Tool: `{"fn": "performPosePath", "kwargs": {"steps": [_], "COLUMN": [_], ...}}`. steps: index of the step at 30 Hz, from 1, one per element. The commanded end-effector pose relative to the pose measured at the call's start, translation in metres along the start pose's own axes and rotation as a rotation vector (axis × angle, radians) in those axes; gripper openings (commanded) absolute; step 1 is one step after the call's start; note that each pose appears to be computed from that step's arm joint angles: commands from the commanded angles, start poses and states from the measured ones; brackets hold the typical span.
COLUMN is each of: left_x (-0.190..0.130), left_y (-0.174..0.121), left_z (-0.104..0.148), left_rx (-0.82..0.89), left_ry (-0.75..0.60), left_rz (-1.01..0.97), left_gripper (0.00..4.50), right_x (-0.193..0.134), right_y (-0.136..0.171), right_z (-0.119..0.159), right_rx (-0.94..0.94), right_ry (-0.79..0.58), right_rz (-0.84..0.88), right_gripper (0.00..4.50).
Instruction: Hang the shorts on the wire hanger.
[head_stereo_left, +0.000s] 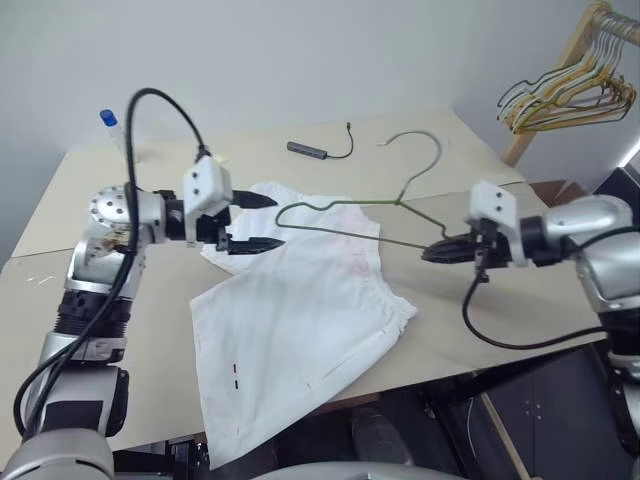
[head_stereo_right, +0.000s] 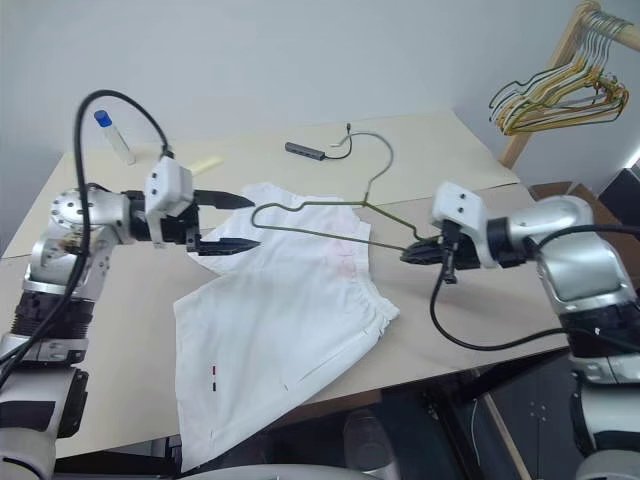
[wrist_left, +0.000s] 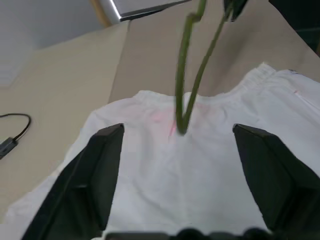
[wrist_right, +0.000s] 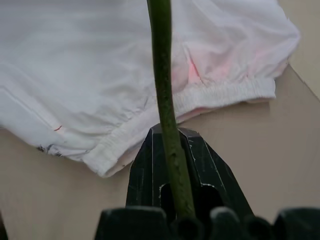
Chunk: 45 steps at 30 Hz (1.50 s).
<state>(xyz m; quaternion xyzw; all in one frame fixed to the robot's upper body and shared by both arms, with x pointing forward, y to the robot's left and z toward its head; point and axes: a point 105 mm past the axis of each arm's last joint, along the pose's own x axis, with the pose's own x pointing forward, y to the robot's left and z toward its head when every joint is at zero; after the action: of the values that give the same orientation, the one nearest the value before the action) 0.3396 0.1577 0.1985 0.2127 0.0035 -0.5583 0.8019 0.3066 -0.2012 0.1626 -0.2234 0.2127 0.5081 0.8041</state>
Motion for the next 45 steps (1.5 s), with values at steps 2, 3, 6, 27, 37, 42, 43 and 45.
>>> {"fn": "performPosePath", "kwargs": {"steps": [2, 3, 6, 27, 37, 42, 43, 45], "left_x": [-0.013, -0.014, -0.016, -0.015, -0.016, -0.018, -0.018, -0.019], "left_y": [-0.005, -0.012, -0.028, -0.053, -0.054, -0.056, -0.056, -0.057], "left_z": [0.013, 0.017, 0.024, 0.029, 0.028, 0.027, 0.027, 0.027], "left_rx": [-0.037, -0.059, -0.088, -0.132, -0.126, -0.126, -0.126, -0.125], "left_ry": [-0.102, -0.144, -0.213, -0.218, -0.210, -0.205, -0.204, -0.202], "left_rz": [0.045, 0.032, -0.004, -0.067, -0.066, -0.061, -0.061, -0.061], "left_gripper": [4.46, 4.46, 4.46, 4.46, 4.46, 4.46, 4.46, 4.46], "right_x": [-0.024, -0.026, -0.029, 0.003, -0.006, -0.016, -0.016, -0.015], "right_y": [0.006, 0.010, 0.023, 0.053, 0.033, 0.030, 0.030, 0.032], "right_z": [-0.014, -0.024, -0.048, -0.117, -0.117, -0.131, -0.133, -0.136], "right_rx": [0.176, 0.255, 0.450, 1.089, 1.108, 1.137, 1.139, 1.140], "right_ry": [-0.062, -0.078, -0.107, 0.003, -0.039, -0.022, -0.014, 0.001], "right_rz": [-0.099, -0.112, -0.138, -0.017, -0.081, -0.135, -0.138, -0.130], "right_gripper": [0.00, 0.00, 0.00, 0.00, 0.00, 0.00, 0.00, 0.00]}}
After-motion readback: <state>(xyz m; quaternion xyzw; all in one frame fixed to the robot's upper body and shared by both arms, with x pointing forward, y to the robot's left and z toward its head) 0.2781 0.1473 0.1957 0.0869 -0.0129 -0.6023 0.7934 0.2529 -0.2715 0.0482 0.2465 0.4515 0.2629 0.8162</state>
